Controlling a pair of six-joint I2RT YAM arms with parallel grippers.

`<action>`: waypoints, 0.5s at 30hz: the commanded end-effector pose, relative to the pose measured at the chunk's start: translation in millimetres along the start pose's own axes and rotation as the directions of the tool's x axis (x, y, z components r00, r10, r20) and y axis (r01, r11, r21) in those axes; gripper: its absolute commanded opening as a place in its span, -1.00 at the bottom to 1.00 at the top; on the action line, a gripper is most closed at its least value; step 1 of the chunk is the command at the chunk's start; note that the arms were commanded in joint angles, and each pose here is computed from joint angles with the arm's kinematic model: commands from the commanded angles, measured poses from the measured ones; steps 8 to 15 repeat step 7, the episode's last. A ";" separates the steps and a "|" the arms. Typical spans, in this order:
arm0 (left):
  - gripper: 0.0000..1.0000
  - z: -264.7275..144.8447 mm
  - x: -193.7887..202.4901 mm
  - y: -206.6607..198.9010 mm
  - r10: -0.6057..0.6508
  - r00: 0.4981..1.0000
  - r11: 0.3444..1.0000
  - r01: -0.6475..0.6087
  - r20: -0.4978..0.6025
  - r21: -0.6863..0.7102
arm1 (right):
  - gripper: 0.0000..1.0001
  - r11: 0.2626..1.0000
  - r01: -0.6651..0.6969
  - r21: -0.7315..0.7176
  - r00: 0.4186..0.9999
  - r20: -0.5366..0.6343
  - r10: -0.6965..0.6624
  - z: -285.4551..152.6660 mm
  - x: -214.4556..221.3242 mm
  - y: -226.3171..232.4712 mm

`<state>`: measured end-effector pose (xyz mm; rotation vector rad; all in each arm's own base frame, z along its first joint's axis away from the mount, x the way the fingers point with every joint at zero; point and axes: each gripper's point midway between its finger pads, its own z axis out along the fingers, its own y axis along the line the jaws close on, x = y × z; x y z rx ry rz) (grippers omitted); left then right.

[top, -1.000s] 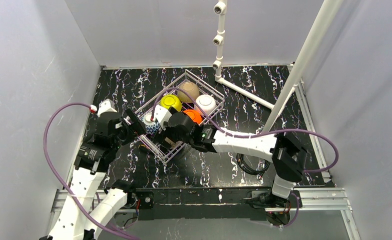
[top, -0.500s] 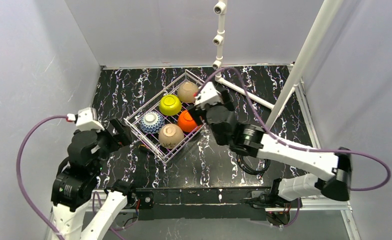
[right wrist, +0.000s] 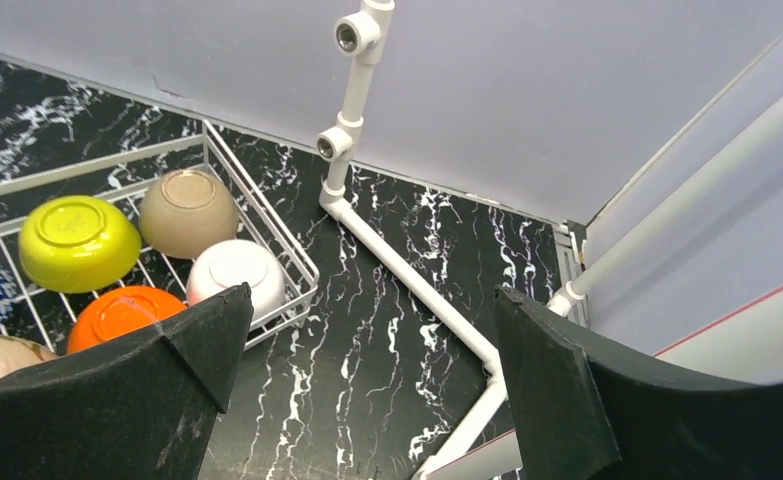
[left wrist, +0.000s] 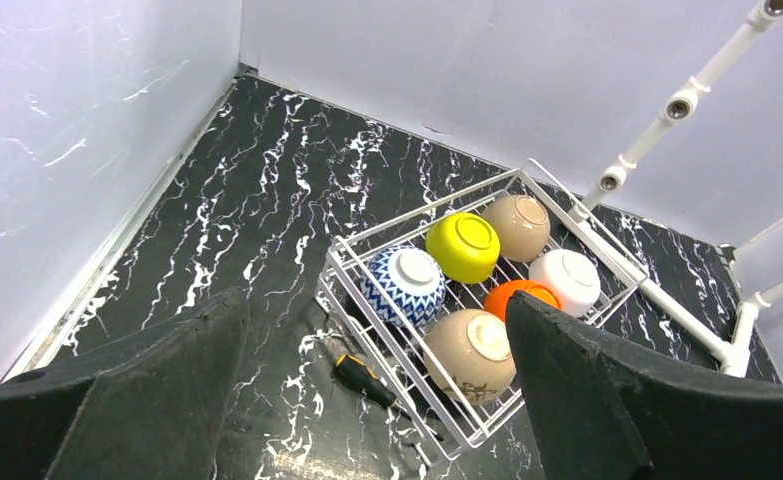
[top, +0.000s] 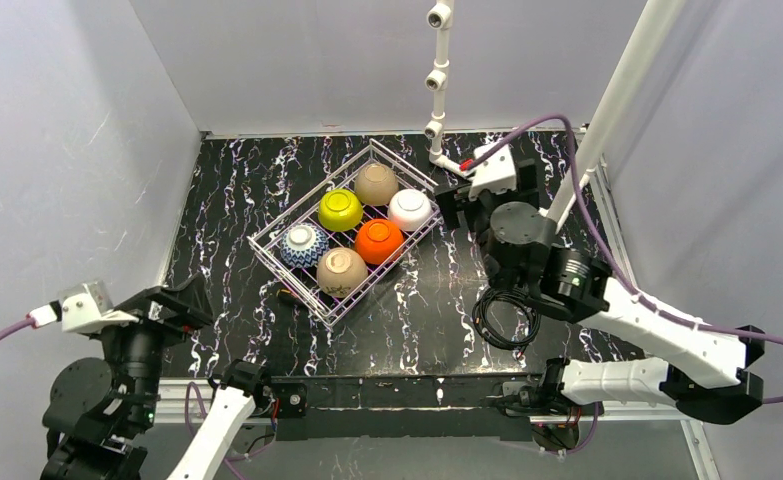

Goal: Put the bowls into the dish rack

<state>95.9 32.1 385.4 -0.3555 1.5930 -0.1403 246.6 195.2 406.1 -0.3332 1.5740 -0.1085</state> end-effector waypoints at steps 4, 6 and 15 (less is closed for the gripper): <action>0.96 -12.1 0.1 19.1 0.017 1.000 0.998 -0.016 0.018 -0.066 | 0.97 0.980 -0.186 -0.070 0.978 0.078 0.192 -23.4 -37.4 -33.1; 0.96 -10.6 4.3 19.0 0.007 1.000 0.998 -0.007 0.003 -0.070 | 0.97 0.975 -0.205 -0.088 0.973 0.084 0.213 -25.7 -39.4 -33.5; 0.96 -9.4 6.3 18.4 0.004 1.000 0.998 -0.004 -0.003 -0.069 | 0.97 0.973 -0.210 -0.092 0.972 0.085 0.218 -26.4 -39.2 -33.6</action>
